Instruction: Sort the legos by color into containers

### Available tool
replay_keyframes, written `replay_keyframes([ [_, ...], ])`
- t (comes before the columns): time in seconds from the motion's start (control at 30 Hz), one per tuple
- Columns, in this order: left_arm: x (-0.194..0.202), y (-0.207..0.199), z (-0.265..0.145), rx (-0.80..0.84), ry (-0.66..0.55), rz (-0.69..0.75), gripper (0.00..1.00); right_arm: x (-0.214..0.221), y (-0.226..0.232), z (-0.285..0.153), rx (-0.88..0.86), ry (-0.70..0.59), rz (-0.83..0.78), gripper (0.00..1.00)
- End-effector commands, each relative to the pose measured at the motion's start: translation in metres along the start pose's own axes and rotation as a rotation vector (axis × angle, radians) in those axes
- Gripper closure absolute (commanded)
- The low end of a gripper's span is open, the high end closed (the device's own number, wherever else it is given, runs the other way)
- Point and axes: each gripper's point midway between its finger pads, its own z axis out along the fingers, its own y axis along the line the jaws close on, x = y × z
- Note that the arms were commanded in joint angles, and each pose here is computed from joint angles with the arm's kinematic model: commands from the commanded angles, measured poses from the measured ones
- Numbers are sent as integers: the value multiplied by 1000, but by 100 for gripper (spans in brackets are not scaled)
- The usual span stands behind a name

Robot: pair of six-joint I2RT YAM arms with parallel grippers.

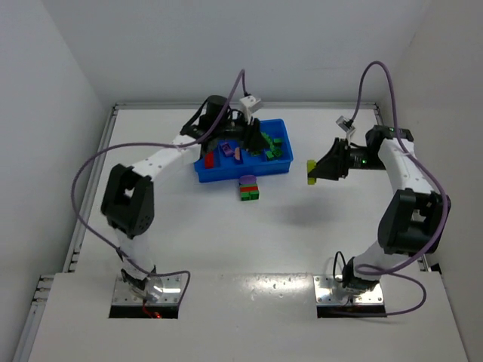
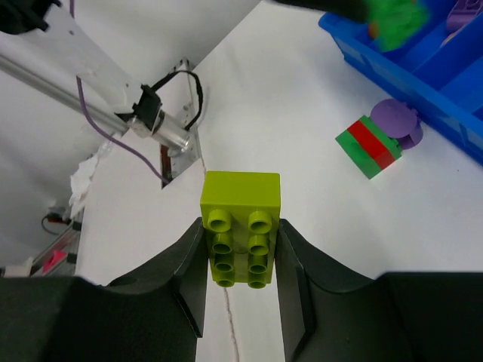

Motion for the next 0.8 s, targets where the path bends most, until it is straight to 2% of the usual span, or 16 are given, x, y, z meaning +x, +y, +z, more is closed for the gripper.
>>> replay_keyframes([
  [0.0, -10, 47, 34, -129, -3, -27, 100, -12, 13, -7, 6, -79, -76, 91],
  [0.13, -10, 81, 70, -171, 3, -14, 99, -11, 16, -12, 34, -99, -82, 91],
  [0.17, -22, 87, 72, -188, -14, 15, 99, -13, 13, -15, 48, -108, -104, 91],
  [0.23, -7, 109, 83, -247, 11, 13, 97, -11, 17, -15, 50, -114, -55, 91],
  [0.4, 15, 132, 98, -282, 49, 27, 90, -11, 10, -14, 71, -123, -67, 91],
  [0.43, 21, 134, 100, -282, 56, 22, 80, -9, 9, -14, 69, -124, -44, 91],
  [0.5, 22, 134, 103, -269, 57, 22, 67, -8, 5, -12, 87, -107, -52, 91],
  [0.53, 22, 134, 103, -268, 57, 22, 51, -8, 5, -10, 80, -102, -63, 91],
  [0.57, 17, 131, 103, -256, 48, 17, 46, -6, 5, -9, 79, -104, -32, 91],
  [0.67, 12, 125, 102, -236, 38, 9, 42, -8, -2, -10, 109, -101, -9, 91],
  [0.7, 12, 125, 102, -236, 38, 9, 37, -12, -5, -11, 113, -106, -26, 91],
  [0.77, -9, 117, 96, -235, 3, 10, 36, -13, -15, -12, 161, -102, -12, 91],
])
